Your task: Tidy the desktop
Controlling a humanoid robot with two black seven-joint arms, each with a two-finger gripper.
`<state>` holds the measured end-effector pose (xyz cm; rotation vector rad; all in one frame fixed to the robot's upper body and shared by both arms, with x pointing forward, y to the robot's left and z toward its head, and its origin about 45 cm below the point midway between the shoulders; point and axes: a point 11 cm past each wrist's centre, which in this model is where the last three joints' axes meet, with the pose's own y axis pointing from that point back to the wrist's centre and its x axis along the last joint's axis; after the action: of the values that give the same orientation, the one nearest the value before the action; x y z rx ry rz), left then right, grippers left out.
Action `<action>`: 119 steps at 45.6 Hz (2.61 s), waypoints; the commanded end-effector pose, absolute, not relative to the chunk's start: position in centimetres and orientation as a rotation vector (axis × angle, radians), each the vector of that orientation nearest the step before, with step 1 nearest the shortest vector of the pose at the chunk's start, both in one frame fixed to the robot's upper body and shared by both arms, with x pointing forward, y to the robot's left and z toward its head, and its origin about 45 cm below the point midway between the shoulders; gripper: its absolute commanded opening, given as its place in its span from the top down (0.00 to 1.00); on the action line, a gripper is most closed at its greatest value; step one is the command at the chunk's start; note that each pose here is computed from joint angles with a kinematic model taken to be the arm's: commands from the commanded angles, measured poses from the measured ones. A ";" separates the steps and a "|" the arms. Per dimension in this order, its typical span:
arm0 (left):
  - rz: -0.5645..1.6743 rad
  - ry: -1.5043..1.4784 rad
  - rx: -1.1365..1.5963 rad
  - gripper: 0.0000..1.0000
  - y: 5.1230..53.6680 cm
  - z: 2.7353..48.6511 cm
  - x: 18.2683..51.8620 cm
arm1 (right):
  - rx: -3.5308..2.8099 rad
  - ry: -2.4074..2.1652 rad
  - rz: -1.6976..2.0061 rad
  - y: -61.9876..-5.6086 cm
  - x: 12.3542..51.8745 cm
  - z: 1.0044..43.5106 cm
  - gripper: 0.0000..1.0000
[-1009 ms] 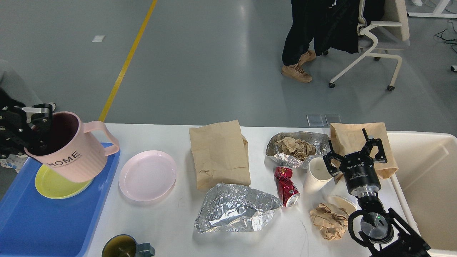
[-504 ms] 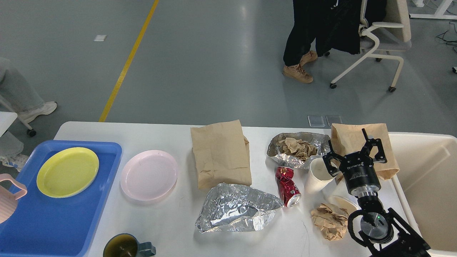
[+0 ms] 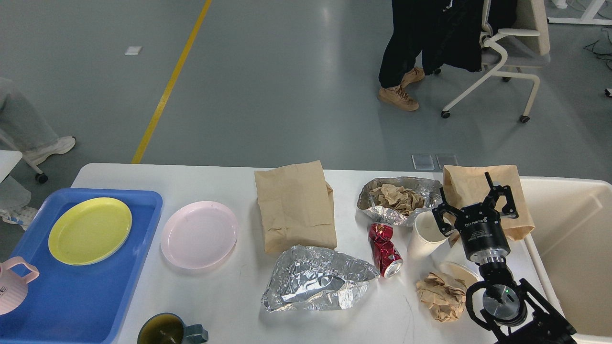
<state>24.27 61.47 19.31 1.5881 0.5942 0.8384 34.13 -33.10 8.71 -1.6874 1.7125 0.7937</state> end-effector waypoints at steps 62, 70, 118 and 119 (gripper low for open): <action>0.846 0.579 1.579 0.04 60.9 21.8 24.3 | -1.688 1.711 0.793 -33.1 34.1 8.7 0.00; 0.742 0.511 1.659 0.04 58.7 28.8 28.0 | -1.688 1.711 0.793 -33.1 34.1 8.7 0.00; 0.282 -0.029 1.406 0.04 21.4 47.0 28.5 | -1.687 1.713 0.794 -33.1 34.1 8.7 0.00; 0.284 -0.026 1.409 0.04 21.6 47.0 28.5 | -1.687 1.713 0.794 -33.1 34.1 8.7 0.00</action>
<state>28.44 20.73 47.16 1.3996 -0.0467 0.2653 34.13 -33.11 8.70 -1.6877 1.7130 0.7938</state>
